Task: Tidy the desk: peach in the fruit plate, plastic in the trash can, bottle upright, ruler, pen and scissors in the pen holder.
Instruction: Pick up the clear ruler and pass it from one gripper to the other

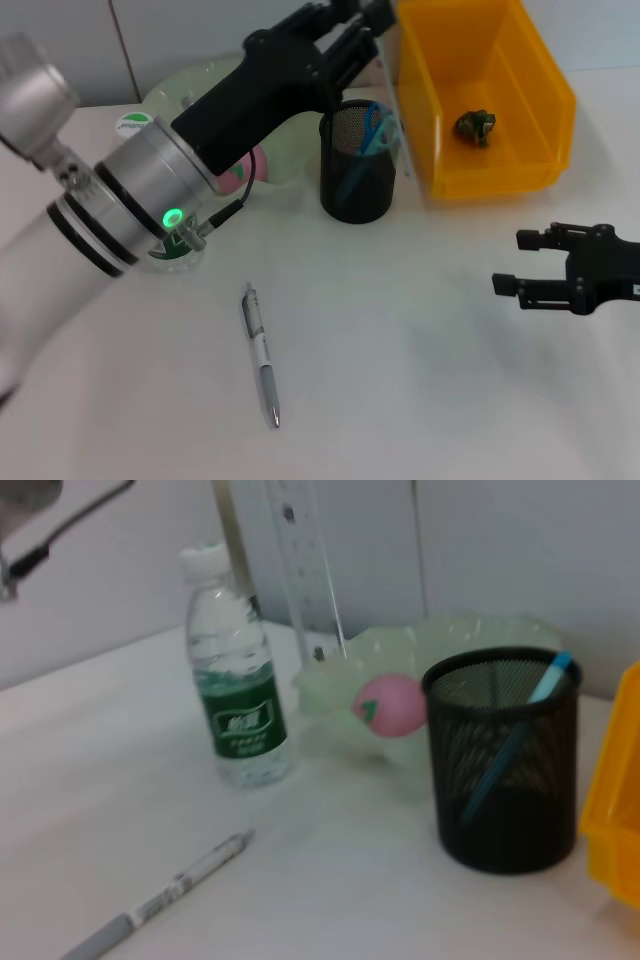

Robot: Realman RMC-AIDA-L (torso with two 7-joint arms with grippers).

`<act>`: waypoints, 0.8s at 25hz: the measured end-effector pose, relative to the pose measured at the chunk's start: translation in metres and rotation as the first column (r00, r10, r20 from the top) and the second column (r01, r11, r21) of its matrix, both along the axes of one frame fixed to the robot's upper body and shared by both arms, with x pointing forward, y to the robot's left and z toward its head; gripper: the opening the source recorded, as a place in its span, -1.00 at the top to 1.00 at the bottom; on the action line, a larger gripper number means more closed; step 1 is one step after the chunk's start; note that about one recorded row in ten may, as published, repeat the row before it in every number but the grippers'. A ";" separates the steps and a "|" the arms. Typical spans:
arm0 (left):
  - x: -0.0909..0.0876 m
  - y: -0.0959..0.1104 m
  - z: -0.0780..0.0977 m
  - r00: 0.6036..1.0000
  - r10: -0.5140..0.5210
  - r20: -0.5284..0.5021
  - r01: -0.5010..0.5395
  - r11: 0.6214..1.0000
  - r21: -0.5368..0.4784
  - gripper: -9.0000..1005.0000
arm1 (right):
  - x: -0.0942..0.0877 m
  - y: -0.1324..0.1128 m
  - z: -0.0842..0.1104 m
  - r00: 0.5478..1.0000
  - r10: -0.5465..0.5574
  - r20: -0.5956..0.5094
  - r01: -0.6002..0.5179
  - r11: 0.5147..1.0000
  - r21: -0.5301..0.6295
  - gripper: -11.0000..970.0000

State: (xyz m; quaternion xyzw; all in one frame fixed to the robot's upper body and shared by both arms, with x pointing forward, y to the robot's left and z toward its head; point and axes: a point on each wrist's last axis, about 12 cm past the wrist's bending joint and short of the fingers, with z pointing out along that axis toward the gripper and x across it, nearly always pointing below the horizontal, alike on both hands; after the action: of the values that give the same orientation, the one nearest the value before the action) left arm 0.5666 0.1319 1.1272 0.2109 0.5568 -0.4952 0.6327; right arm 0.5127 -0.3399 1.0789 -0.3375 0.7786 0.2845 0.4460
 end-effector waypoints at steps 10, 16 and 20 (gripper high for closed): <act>-0.019 -0.012 -0.015 0.973 0.199 0.113 -0.201 0.980 0.006 0.20 | -0.001 0.015 -0.013 0.972 -0.082 0.219 0.052 0.989 0.141 -0.39; -0.032 -0.027 -0.021 0.937 0.295 0.187 -0.309 0.950 0.050 0.19 | 0.000 0.033 -0.022 0.925 -0.152 0.349 0.076 0.972 0.222 -0.39; -0.031 -0.034 -0.021 0.917 0.351 0.190 -0.368 0.928 0.063 0.19 | 0.003 0.042 -0.026 0.876 -0.221 0.429 0.118 0.960 0.254 -0.38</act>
State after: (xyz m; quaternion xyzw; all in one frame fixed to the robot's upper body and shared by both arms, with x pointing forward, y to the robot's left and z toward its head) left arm 0.5355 0.0980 1.1065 0.1783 0.5519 -0.3222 0.7482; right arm 0.5157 -0.2976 1.0526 -0.2733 0.6433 0.2420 0.6730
